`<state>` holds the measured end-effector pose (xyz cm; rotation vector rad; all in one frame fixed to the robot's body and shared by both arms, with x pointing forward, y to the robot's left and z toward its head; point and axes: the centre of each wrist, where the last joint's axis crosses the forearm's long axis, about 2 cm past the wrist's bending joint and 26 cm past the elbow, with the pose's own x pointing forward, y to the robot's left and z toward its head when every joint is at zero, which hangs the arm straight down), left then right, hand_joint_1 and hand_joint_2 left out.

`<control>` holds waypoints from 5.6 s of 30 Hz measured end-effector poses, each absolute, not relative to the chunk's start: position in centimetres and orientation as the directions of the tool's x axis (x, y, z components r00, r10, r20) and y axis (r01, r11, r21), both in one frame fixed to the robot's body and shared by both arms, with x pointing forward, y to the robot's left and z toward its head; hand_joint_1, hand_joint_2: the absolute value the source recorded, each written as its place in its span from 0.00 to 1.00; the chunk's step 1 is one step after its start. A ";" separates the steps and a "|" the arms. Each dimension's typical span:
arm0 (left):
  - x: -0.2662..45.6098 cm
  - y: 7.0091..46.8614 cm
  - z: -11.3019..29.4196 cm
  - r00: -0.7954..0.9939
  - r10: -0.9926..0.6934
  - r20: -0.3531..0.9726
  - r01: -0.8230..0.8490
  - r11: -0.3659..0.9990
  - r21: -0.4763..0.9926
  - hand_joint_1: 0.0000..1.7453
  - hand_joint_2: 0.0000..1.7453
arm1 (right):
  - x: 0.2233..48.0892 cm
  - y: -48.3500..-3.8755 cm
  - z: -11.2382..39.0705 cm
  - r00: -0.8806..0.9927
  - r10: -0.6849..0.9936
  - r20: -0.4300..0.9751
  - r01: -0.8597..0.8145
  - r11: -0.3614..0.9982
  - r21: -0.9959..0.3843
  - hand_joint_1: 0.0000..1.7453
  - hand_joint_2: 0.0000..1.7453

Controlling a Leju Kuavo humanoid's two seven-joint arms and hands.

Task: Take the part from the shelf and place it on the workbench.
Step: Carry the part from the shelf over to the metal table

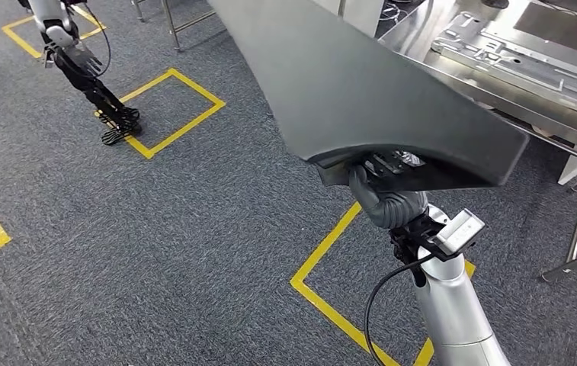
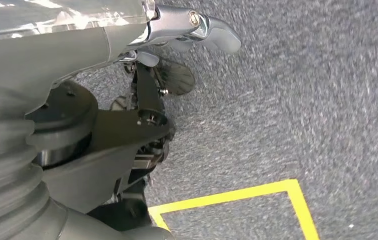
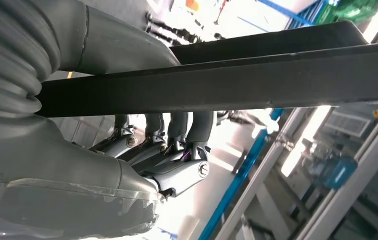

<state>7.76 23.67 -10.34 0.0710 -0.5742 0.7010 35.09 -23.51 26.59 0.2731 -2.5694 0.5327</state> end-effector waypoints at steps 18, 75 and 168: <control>8.7 23.7 -10.1 0.624 0.532 0.572 -0.606 0.792 -0.076 0.00 1.00 | 35.0 -23.4 26.4 -0.855 -0.093 0.510 -0.288 0.903 -0.317 1.00 1.00; 9.8 22.7 -9.8 0.609 0.538 0.583 -0.496 0.832 -0.250 0.00 1.00 | 35.8 -23.6 25.6 -0.819 -0.015 0.574 -0.270 0.892 -0.362 1.00 1.00; 9.9 22.5 -9.8 0.611 0.552 0.568 -0.493 0.826 -0.272 0.00 1.00 | 35.7 -23.7 25.8 -0.827 0.010 0.563 -0.245 0.894 -0.376 1.00 1.00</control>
